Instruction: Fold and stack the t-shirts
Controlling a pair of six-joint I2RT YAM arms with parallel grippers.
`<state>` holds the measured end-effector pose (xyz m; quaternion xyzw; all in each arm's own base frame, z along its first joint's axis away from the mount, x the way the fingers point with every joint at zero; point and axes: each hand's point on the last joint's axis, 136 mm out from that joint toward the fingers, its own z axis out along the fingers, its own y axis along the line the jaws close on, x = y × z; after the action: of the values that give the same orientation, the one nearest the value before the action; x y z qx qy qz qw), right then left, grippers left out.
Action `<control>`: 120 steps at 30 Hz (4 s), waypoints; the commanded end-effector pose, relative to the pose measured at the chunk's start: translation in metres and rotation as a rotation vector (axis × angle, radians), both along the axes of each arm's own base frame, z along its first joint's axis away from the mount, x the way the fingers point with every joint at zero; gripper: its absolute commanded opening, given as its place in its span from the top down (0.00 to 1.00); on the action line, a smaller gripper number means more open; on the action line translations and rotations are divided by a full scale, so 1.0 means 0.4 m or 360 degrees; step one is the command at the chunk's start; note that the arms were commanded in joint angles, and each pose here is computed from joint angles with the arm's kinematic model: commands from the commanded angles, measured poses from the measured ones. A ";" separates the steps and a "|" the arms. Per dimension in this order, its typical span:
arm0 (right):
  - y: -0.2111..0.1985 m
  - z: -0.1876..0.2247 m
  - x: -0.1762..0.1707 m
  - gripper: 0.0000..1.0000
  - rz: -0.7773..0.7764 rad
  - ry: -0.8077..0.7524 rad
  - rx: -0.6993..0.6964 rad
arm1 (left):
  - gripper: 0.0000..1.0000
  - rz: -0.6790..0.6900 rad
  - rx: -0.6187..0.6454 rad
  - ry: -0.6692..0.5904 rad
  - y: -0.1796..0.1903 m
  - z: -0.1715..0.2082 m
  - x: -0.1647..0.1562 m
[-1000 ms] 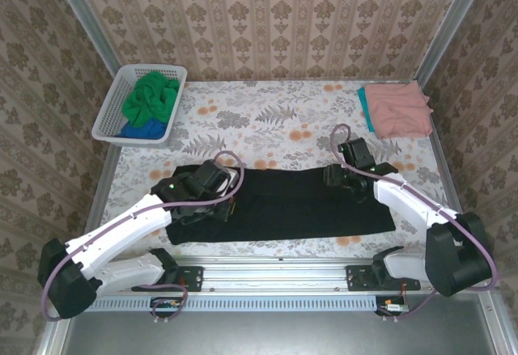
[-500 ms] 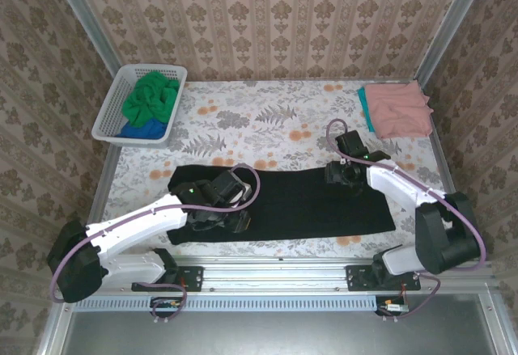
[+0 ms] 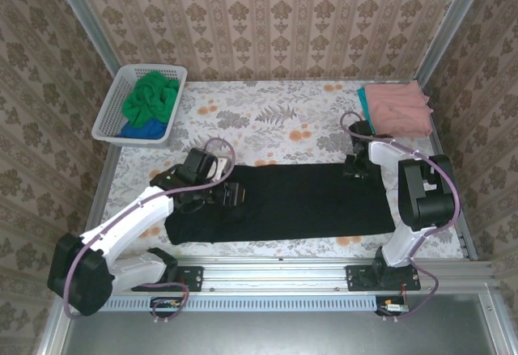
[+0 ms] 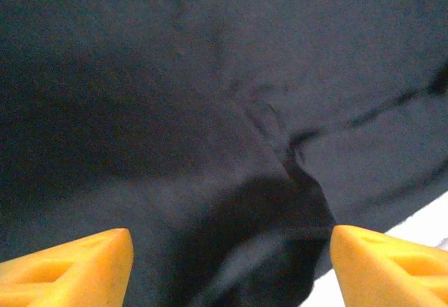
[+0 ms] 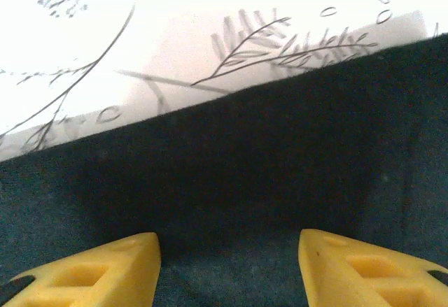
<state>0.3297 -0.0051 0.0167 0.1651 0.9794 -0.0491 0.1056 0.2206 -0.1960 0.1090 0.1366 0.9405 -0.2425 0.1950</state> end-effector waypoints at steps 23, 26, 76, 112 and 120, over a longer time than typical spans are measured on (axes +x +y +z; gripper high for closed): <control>0.009 0.119 -0.076 0.35 -0.0036 -0.0356 0.0313 | 0.24 -0.0004 0.0274 -0.0070 -0.048 -0.036 0.017; 0.012 0.115 -0.083 0.35 -0.0043 -0.0345 0.0325 | 0.23 -0.0149 0.0311 -0.0048 -0.100 -0.068 -0.027; 0.199 0.078 -0.037 0.32 0.0259 -0.0230 0.0220 | 0.18 0.0130 0.0314 0.0165 0.044 -0.117 0.002; 0.263 0.006 -0.145 0.16 0.0352 0.0088 0.0166 | 0.00 0.0501 0.0235 0.0039 0.089 -0.050 0.688; 0.367 0.005 -0.209 0.00 0.0475 0.0091 0.0188 | 0.00 0.0475 0.0042 -0.0056 -0.013 -0.074 0.671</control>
<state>0.2580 0.1313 0.0166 0.0158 0.9966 0.0138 0.0795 0.4803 -0.1735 0.0903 -0.0021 0.9576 -0.1591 0.2402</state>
